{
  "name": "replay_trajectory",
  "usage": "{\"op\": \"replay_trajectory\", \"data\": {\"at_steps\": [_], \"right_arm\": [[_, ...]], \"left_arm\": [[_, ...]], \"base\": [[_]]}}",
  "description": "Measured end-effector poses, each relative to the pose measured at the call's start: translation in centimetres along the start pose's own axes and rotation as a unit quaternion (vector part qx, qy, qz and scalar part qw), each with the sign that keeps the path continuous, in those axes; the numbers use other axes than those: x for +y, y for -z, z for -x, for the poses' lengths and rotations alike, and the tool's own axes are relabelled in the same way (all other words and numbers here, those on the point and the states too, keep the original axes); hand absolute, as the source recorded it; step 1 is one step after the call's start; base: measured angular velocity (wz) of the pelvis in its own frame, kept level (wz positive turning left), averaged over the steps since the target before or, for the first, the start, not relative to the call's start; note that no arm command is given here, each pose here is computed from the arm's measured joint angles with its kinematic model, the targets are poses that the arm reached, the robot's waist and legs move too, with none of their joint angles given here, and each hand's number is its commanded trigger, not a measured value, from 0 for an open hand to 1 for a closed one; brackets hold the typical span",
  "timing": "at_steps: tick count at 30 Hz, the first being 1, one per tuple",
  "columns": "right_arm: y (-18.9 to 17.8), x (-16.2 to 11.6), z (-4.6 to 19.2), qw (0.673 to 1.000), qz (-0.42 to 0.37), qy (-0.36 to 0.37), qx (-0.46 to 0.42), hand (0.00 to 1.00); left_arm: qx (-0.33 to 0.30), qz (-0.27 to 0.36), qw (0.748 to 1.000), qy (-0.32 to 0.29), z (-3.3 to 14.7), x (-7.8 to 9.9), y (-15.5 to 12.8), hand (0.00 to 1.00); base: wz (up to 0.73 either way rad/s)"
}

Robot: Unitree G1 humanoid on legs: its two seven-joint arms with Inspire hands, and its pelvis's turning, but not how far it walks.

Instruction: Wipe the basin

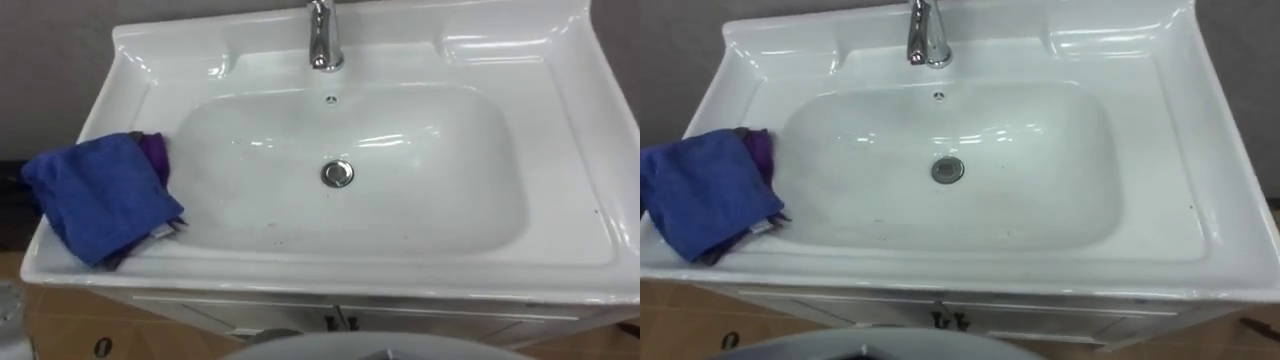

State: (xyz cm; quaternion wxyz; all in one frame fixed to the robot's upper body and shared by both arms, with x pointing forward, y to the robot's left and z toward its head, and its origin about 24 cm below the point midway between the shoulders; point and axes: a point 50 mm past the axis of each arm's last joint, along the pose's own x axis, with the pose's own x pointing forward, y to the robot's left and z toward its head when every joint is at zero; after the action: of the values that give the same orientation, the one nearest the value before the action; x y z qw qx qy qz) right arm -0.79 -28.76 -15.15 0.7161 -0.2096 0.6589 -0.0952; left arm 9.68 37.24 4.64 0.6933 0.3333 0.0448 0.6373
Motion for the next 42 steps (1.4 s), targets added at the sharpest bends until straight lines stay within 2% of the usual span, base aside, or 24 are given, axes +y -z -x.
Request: {"op": "replay_trajectory", "data": {"at_steps": [4, 8, 10, 13, 15, 17, 19, 20, 25, 27, 30, 33, 34, 36, 40, 42], "right_arm": [[0.2, -0.1, 0.1, 1.0, 0.001, 0.006, -0.001, 0.0], [0.5, -0.3, 0.1, 1.0, 0.001, 0.009, 0.006, 0.0], [0.7, -0.3, 0.2, 1.0, 0.002, 0.009, 0.006, 0.0], [1.0, -0.3, 0.2, 1.0, 0.004, 0.009, 0.013, 0.0], [0.8, -0.5, 0.2, 1.0, 0.003, 0.011, 0.015, 0.0], [0.8, -0.5, 0.2, 1.0, 0.0, 0.006, 0.016, 0.0], [0.7, -0.3, 0.1, 1.0, 0.0, -0.008, 0.022, 0.0], [0.5, -0.3, 0.0, 1.0, -0.001, -0.013, 0.022, 0.0], [0.7, 0.4, -0.1, 0.998, -0.011, -0.052, 0.035, 0.0], [0.7, 0.7, 0.0, 0.997, -0.014, -0.063, 0.037, 0.0], [0.9, 1.0, 0.0, 0.996, -0.018, -0.076, 0.042, 0.0], [0.3, 1.0, -0.1, 0.996, -0.019, -0.081, 0.036, 0.0], [0.1, 1.0, -0.1, 0.996, -0.019, -0.081, 0.034, 0.0], [-0.1, 1.2, -0.2, 0.996, -0.013, -0.086, 0.036, 0.0], [-0.2, 1.8, -0.1, 0.994, -0.012, -0.096, 0.044, 0.0], [-0.2, 2.3, 0.0, 0.994, -0.012, -0.101, 0.049, 0.0]], "left_arm": [[0.056, -0.039, 0.997, -0.028, 0.3, 1.3, 3.1, 0.0], [0.158, -0.057, 0.985, -0.041, 2.0, 3.5, 7.1, 0.0], [0.213, -0.079, 0.973, -0.038, 3.4, 4.2, 9.4, 0.0], [0.257, -0.112, 0.959, -0.034, 5.3, 5.1, 11.4, 0.0], [0.308, -0.164, 0.937, -0.02, 7.3, 6.2, 13.9, 0.0], [0.332, -0.193, 0.923, 0.001, 8.8, 6.9, 15.1, 0.0], [0.365, -0.234, 0.9, 0.055, 11.4, 7.4, 16.6, 0.0], [0.375, -0.242, 0.892, 0.069, 12.0, 7.4, 16.9, 0.0], [0.427, -0.283, 0.836, 0.199, 15.8, 6.6, 18.5, 0.0], [0.459, -0.295, 0.795, 0.266, 17.9, 6.8, 19.2, 0.0], [0.483, -0.289, 0.754, 0.338, 19.6, 6.2, 19.4, 0.0], [0.489, -0.268, 0.732, 0.391, 20.3, 4.7, 19.0, 0.0], [0.486, -0.264, 0.73, 0.402, 20.4, 4.2, 18.9, 0.0], [0.468, -0.257, 0.721, 0.442, 20.5, 2.3, 18.1, 0.0], [0.451, -0.243, 0.71, 0.483, 20.4, 0.4, 17.2, 0.0], [0.442, -0.235, 0.704, 0.504, 20.1, -1.2, 16.5, 0.0]], "base": [[0.05], [0.03], [0.09], [0.13], [0.1], [0.15], [0.0], [0.0], [0.03], [-0.16], [-0.04], [0.0], [0.0], [-0.02], [-0.22], [-0.16]]}}
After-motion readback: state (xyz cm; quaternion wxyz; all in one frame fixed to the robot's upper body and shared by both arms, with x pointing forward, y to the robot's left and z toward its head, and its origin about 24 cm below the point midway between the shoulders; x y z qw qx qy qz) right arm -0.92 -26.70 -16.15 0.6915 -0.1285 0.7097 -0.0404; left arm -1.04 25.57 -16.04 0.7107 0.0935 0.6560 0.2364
